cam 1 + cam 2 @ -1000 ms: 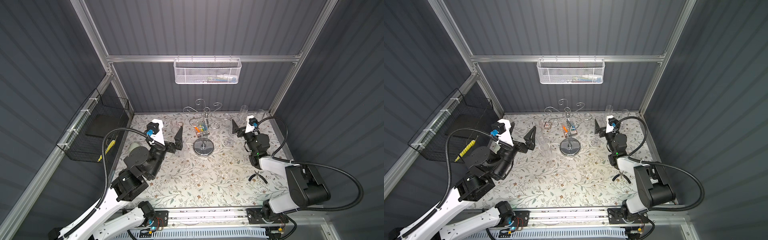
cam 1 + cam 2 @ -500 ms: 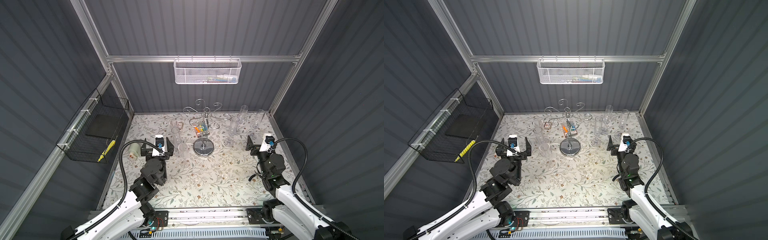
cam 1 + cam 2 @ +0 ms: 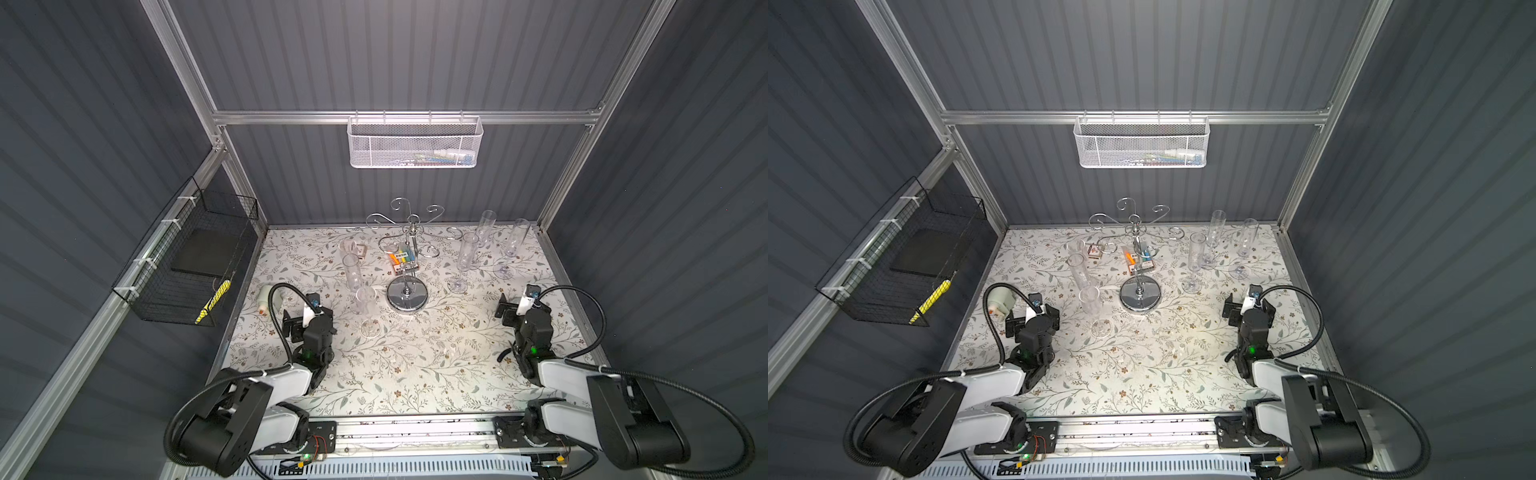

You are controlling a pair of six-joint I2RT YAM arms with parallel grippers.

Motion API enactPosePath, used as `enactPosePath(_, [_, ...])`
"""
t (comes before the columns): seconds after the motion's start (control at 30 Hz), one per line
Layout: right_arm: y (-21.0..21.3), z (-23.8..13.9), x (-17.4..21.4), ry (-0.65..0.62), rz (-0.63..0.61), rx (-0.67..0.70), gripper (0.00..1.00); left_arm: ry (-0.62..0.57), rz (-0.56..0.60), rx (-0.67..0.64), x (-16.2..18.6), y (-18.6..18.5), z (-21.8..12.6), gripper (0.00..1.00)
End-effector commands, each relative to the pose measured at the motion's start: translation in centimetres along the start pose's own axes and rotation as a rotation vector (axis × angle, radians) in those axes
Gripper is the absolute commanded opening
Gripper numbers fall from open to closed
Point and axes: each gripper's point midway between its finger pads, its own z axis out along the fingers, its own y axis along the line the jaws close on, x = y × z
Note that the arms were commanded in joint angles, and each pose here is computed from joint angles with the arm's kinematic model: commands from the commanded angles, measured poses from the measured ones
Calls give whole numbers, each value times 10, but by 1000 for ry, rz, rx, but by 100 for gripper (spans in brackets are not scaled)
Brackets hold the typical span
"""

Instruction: Take the wine glass off the wine glass rack

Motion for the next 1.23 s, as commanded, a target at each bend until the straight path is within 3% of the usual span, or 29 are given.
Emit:
enactPosePath(0.0, [2,22,-22,-109,23,-22,99,-119,-179,68,-27,-11,11,100])
enactPosePath(0.03, [-2,24,-27,-139,26,0,99,-127,-149,91,-30,-17,15,100])
enactPosePath(0.1, [2,28,-17,-20,36,-44,99,-116,-99,121,-30,-28,31,100])
enactPosePath(0.17, [-1,33,-23,-76,44,-33,99,-91,-83,184,-23,-42,46,100])
enactPosePath(0.23, [-7,37,-16,10,72,-15,99,-82,-88,221,-12,-49,59,100])
enactPosePath(0.27, [-7,38,-17,-6,84,-32,99,-74,-113,214,-10,-45,64,100])
enactPosePath(0.43, [-8,37,-18,-19,86,-36,99,98,-129,316,2,-54,93,100])
enactPosePath(0.5, [-7,37,-19,-18,86,-37,99,100,-168,351,4,-52,94,100])
enactPosePath(1.2, [-7,38,-17,-10,93,-55,99,94,-164,348,2,-52,94,100])
